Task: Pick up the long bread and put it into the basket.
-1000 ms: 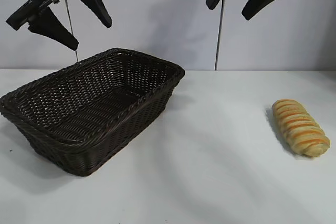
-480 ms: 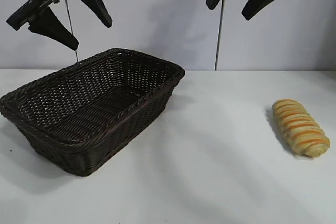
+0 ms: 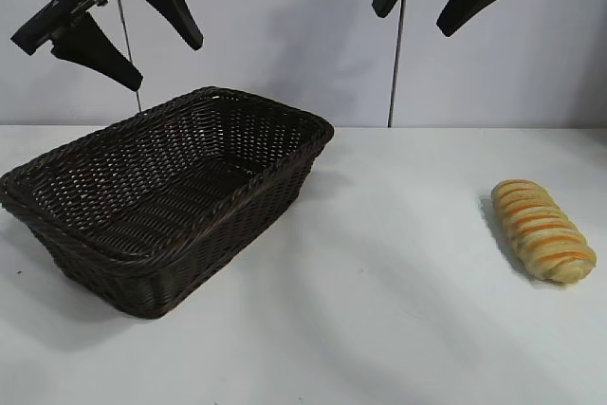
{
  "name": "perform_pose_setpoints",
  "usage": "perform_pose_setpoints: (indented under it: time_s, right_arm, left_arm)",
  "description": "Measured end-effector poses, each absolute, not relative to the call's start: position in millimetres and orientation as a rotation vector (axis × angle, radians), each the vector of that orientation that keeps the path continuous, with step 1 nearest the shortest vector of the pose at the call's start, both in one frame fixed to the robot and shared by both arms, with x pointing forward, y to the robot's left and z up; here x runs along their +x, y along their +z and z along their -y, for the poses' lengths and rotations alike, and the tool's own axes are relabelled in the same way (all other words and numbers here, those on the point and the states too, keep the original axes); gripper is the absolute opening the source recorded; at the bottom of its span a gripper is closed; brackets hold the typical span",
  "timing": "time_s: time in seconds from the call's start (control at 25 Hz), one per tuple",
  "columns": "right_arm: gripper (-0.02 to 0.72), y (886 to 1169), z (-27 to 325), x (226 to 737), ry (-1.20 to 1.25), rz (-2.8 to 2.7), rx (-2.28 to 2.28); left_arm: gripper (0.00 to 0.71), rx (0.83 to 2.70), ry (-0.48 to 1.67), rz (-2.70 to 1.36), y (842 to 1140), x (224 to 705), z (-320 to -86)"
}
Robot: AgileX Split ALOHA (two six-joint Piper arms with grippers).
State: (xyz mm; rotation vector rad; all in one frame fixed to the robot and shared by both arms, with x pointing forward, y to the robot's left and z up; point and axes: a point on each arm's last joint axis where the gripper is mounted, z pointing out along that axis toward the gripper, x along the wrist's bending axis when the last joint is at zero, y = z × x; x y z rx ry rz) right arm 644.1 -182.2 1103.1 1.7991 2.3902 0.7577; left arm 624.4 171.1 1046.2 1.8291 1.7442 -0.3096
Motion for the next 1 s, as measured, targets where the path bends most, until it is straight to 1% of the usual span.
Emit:
perform_pose_setpoints:
  time_s: [0.28,0.44,0.8,1.0]
  right_arm:
    - [0.539,1103.1,182.2,644.1,0.758,-2.39,1.799]
    - [0.539,1103.1,182.2,644.1,0.758,-2.39,1.799]
    - [0.539,1103.1,182.2,644.1,0.758,-2.39,1.799]
    - [0.539,1103.1,182.2,644.1,0.759,-2.389,1.799]
  left_arm:
    - [0.514,1.825,-0.316,-1.751,1046.6,623.9,-171.1]
    - [0.514,1.822,-0.322,-1.755,1052.7,620.0,-171.7]
    - [0.514,1.931,-0.265,-1.766,1072.0,600.9,-181.9]
    - [0.514,1.944,-0.275,-1.795,1069.5,579.4,-187.6]
